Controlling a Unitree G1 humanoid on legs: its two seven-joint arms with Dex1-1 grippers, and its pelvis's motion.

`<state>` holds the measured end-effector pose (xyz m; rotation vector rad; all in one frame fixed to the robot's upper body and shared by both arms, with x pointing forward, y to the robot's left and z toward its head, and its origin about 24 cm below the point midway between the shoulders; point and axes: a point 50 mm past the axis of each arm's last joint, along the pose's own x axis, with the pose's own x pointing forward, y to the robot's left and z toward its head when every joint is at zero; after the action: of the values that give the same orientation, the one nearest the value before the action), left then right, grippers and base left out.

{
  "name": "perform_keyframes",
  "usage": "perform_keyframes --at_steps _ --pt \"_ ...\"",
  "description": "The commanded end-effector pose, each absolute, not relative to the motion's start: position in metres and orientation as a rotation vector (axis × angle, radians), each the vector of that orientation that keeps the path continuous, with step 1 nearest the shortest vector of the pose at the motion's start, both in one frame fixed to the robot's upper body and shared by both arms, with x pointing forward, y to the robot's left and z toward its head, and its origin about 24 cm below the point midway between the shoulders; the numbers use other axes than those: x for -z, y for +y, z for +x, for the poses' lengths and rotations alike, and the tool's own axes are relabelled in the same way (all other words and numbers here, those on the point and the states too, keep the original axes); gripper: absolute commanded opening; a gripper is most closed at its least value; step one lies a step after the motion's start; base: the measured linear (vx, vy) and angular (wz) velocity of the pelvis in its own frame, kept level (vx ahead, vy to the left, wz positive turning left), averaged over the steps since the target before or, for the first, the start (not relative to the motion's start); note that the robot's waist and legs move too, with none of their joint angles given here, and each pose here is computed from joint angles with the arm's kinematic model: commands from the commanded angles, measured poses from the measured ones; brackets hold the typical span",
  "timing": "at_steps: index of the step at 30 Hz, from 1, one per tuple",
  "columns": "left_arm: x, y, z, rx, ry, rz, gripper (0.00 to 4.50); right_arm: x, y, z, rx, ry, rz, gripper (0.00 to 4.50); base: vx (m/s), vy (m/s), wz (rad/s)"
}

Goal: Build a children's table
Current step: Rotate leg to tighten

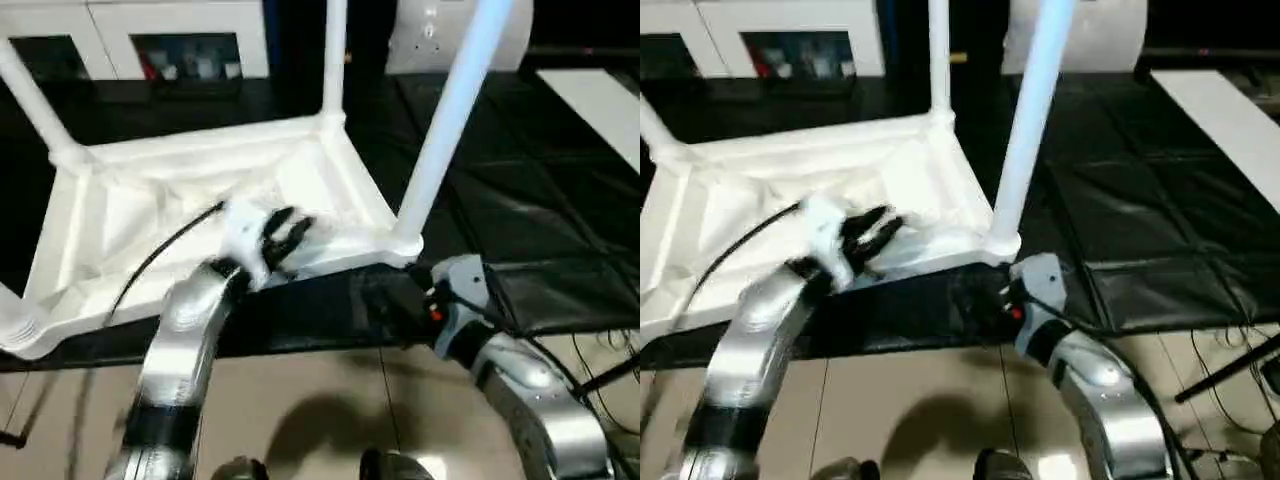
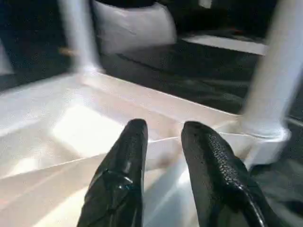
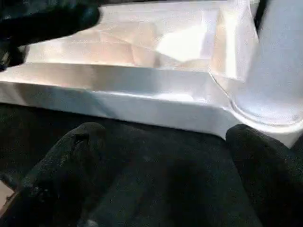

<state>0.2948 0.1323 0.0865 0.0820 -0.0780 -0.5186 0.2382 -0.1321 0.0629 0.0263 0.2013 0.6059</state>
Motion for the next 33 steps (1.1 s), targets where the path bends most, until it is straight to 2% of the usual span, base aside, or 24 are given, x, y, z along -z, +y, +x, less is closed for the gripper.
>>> perform_keyframes --at_steps 1,3,7,12,18,26,28,29,30,33 --pt "-0.093 0.138 0.285 0.436 -0.108 0.083 1.40 -0.062 -0.133 0.237 -0.581 0.189 0.015 4.50 0.000 0.000 0.00" --pt "-0.084 0.143 0.273 0.373 -0.076 0.055 1.40 -0.062 -0.134 0.241 -0.554 0.183 0.022 4.50 0.000 0.000 0.00" --pt "-0.077 0.147 0.261 0.276 -0.002 0.012 1.40 -0.064 -0.134 0.245 -0.566 0.183 -0.002 4.50 0.000 0.000 0.00" --pt "-0.075 0.147 0.259 0.259 0.020 0.015 1.40 -0.063 -0.134 0.245 -0.570 0.184 -0.015 4.50 -0.008 -0.005 0.21" --pt "-0.074 0.143 0.257 0.274 0.040 0.030 1.40 -0.063 -0.139 0.249 -0.521 0.161 -0.037 4.50 0.106 0.023 0.43" --pt "-0.074 0.147 0.253 0.233 0.054 0.010 1.40 -0.067 -0.139 0.246 -0.599 0.143 -0.064 4.50 0.208 -0.004 0.05" --pt "-0.074 0.147 0.253 0.233 0.054 0.010 1.40 -0.067 -0.139 0.246 -0.599 0.143 -0.064 4.50 0.238 -0.075 0.04" --pt "-0.075 0.148 0.250 0.257 0.050 0.000 1.71 -0.067 -0.140 0.245 -0.611 0.147 -0.069 4.50 0.195 -0.034 0.00" --pt "-0.075 0.147 0.247 0.282 0.045 -0.018 1.71 -0.067 -0.140 0.244 -0.619 0.150 -0.074 4.50 0.195 -0.034 0.00" --pt "-0.080 0.144 0.235 0.432 0.030 -0.072 1.90 -0.066 -0.142 0.240 -0.656 0.163 -0.101 4.50 0.000 0.000 0.00"
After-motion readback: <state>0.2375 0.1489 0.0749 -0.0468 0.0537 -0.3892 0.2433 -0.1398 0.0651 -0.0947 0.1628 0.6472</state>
